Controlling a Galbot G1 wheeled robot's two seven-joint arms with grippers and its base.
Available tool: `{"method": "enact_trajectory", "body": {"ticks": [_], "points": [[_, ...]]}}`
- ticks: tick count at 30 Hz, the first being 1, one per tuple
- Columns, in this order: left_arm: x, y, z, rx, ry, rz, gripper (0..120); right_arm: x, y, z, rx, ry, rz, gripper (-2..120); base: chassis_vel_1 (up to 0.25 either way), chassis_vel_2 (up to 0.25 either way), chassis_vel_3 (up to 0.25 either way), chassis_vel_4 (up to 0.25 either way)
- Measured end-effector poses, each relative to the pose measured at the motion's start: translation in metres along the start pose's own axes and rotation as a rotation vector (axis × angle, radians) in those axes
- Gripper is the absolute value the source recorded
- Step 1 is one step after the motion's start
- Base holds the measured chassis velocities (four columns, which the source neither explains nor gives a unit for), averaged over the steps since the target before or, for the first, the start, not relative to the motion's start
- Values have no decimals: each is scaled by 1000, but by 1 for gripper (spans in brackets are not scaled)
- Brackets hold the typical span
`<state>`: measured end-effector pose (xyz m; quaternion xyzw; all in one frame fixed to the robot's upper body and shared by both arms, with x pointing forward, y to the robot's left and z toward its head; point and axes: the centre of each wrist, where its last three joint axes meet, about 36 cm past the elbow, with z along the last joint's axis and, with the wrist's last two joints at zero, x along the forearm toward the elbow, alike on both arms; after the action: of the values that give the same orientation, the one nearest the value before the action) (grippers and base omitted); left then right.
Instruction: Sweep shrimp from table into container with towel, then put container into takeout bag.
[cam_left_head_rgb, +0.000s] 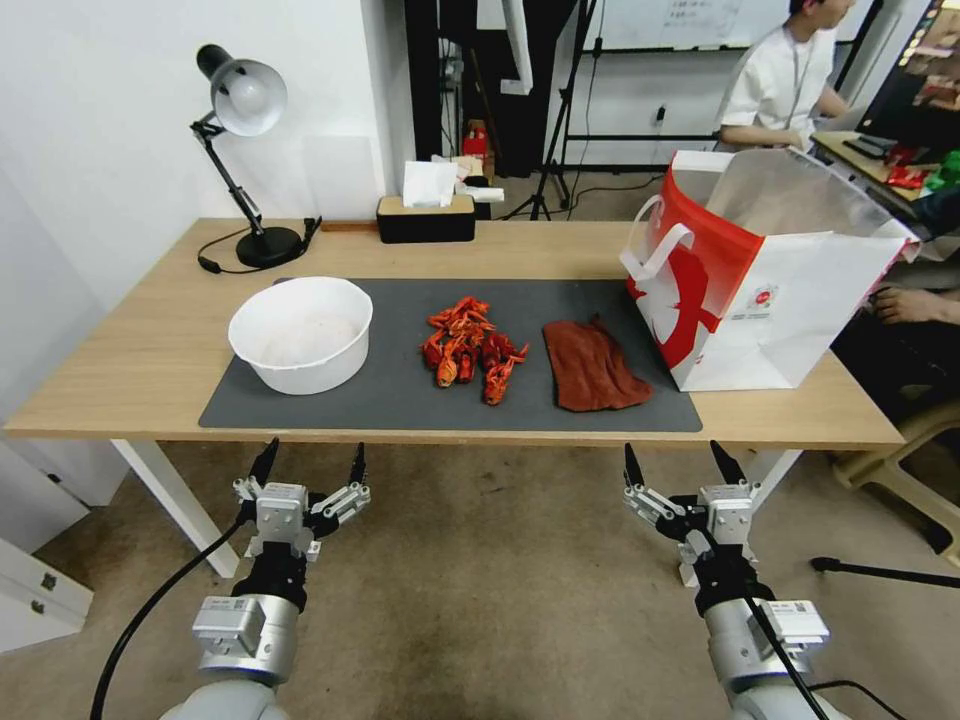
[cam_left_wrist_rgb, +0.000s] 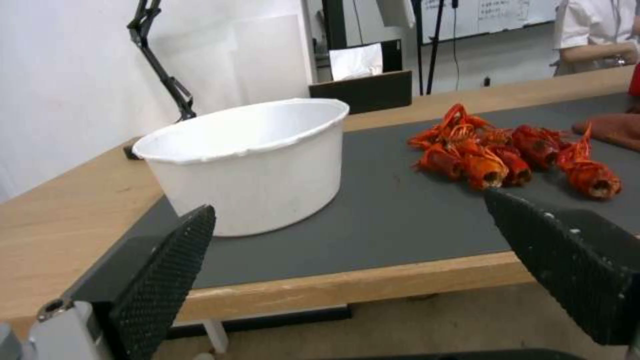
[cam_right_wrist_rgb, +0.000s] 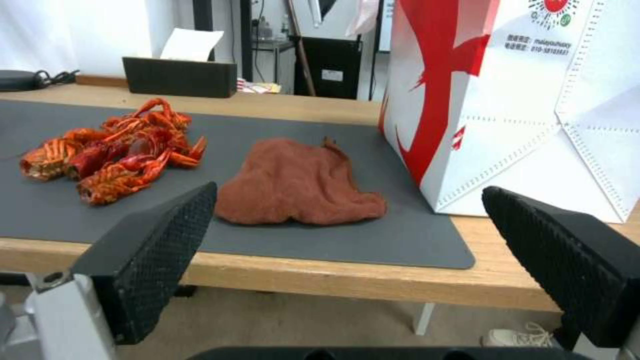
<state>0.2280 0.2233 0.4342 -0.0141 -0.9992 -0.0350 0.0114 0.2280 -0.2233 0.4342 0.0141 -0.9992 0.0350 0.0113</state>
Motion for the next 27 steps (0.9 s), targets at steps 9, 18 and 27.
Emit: {"method": "enact_trajectory", "body": {"ticks": [9,18,27], "points": [[0,0,0,0,0,0,100,0,0,0,0,0,0,100,0,0,0,0],[0,0,0,0,0,0,100,0,0,0,0,0,0,100,0,0,0,0],[-15,13,-12,55,53,-36,100,-11,-3,0,-43,62,-40,100,0,0,0,0]]}}
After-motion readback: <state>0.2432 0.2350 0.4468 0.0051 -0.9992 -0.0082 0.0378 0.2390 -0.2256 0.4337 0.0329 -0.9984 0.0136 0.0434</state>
